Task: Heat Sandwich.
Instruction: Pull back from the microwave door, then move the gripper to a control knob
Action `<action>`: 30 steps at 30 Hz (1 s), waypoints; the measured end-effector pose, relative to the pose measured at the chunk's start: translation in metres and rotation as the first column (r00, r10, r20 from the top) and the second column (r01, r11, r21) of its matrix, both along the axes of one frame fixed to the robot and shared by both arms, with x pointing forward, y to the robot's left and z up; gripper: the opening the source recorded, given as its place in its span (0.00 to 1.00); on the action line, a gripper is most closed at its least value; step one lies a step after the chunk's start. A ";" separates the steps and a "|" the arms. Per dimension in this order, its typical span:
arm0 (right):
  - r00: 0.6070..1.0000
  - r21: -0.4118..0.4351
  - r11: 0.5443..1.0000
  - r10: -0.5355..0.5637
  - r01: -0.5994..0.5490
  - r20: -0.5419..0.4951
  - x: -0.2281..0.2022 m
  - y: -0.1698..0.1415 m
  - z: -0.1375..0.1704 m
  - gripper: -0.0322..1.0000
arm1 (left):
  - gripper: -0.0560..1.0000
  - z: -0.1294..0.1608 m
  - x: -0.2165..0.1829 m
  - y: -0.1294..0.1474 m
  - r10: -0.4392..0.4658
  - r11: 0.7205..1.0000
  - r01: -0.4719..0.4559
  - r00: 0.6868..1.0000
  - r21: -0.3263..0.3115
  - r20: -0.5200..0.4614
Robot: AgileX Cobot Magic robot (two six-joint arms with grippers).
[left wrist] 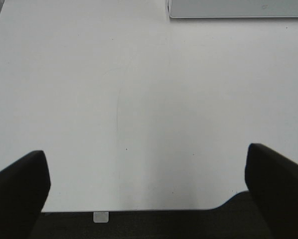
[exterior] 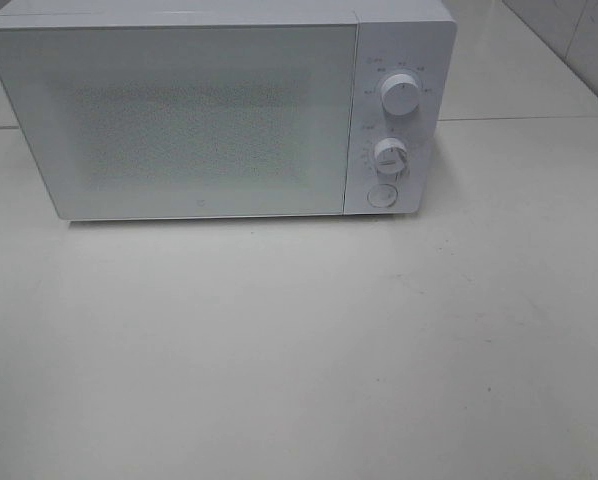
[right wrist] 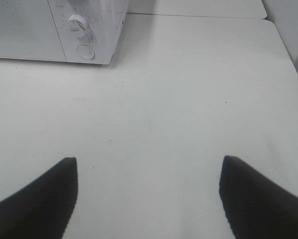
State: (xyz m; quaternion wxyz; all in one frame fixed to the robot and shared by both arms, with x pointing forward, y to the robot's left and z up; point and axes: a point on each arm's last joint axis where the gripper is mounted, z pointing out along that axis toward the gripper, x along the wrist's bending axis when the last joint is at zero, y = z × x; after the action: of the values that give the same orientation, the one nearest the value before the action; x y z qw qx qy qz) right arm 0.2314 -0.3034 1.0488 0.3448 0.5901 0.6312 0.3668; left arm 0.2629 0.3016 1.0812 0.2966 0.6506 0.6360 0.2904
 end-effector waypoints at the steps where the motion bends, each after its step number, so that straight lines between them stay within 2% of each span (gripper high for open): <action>1: 1.000 0.000 1.000 0.000 0.000 0.000 0.000 0.000 0.000 0.75 | 0.99 -0.005 -0.004 0.000 -0.001 1.000 0.001 1.000 -0.002 0.018; 5: 1.000 0.000 1.000 0.000 0.000 0.000 0.000 0.000 0.000 0.75 | 0.99 -0.014 -0.011 0.000 -0.003 1.000 0.003 0.999 -0.007 0.048; 10: 1.000 0.000 1.000 0.000 0.000 0.000 0.000 0.000 0.000 0.75 | 0.99 -0.027 -0.023 -0.002 -0.014 0.999 0.019 0.989 -0.035 0.148; 11: 1.000 0.000 1.000 0.000 0.000 0.000 0.000 0.000 0.000 0.75 | 0.99 -0.026 -0.028 -0.002 -0.014 0.999 0.022 0.980 -0.038 0.198; 14: 1.000 0.000 1.000 0.000 0.000 0.000 0.000 0.000 0.000 0.75 | 0.99 -0.027 -0.032 -0.002 -0.015 0.999 0.025 0.974 -0.042 0.225; 30: 1.000 0.000 1.000 0.000 0.000 0.000 0.000 0.000 0.000 0.75 | 0.99 -0.027 -0.032 -0.004 -0.022 0.998 0.037 0.973 -0.059 0.230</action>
State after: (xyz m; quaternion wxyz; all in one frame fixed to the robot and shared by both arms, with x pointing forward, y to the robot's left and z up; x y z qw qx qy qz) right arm 0.2314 -0.3034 1.0488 0.3448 0.5901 0.6312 0.3668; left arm 0.2305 0.2979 1.0542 0.3929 0.6124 0.5965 0.3389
